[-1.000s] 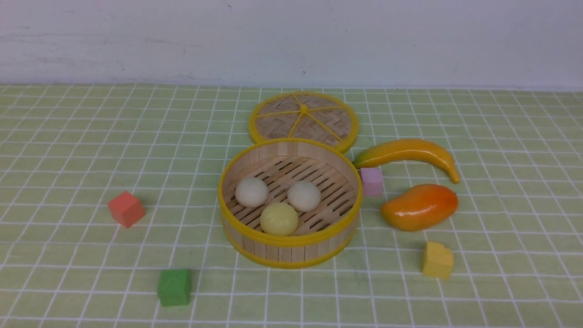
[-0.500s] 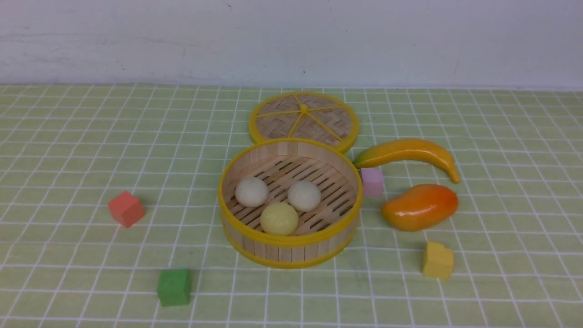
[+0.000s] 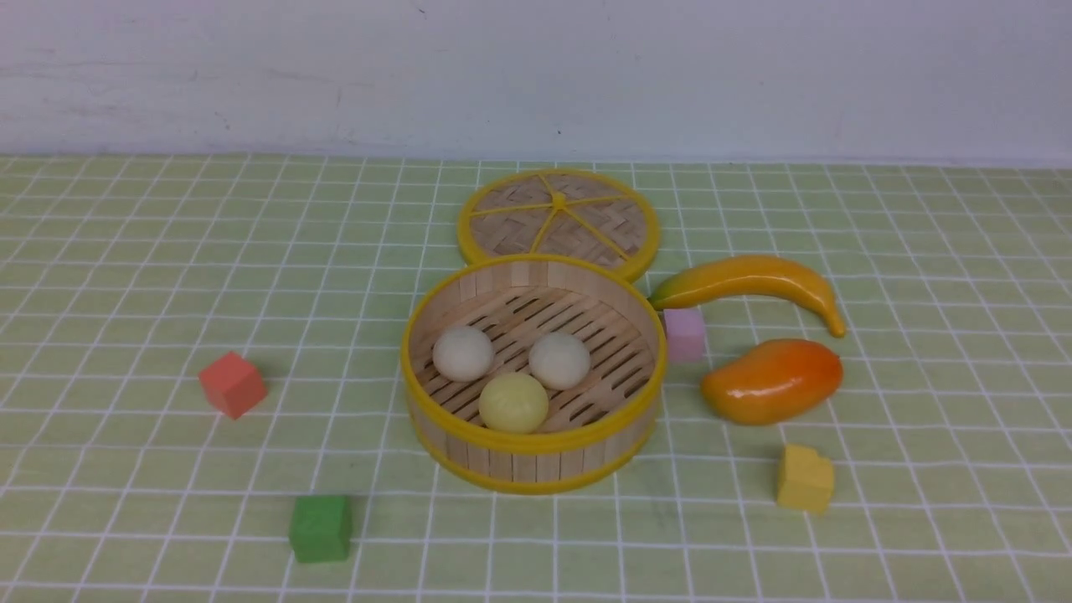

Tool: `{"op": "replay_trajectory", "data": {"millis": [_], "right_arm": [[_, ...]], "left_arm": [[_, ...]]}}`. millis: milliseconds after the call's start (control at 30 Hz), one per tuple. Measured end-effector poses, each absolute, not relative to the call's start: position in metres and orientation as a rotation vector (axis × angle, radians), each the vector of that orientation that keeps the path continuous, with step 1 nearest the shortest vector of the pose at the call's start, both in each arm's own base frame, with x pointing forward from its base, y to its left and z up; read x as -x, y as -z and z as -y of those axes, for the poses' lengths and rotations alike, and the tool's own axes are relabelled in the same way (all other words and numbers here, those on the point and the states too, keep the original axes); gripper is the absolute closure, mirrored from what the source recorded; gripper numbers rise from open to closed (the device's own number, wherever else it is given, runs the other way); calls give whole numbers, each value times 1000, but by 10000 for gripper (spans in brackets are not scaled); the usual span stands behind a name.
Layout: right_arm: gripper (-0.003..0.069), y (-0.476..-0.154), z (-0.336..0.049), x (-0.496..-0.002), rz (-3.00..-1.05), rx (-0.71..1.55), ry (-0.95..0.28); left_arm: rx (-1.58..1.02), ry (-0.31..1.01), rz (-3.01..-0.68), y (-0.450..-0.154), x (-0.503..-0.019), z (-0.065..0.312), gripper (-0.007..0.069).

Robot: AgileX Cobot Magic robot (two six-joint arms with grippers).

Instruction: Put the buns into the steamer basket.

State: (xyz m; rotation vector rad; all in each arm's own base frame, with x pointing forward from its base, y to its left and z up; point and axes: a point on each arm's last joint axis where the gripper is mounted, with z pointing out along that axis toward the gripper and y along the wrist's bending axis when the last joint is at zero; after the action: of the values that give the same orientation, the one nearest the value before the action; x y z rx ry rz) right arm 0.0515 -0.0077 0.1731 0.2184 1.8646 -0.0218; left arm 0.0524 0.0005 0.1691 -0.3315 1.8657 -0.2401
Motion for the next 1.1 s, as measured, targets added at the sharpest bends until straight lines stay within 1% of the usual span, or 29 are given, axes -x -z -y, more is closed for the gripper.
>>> {"op": "replay_trajectory", "data": {"millis": [1100], "right_arm": [[581,-173,8,-52,-1865,-218,22]], "left_arm": [[334,245,-1866,-169,-52,0,388]]}}
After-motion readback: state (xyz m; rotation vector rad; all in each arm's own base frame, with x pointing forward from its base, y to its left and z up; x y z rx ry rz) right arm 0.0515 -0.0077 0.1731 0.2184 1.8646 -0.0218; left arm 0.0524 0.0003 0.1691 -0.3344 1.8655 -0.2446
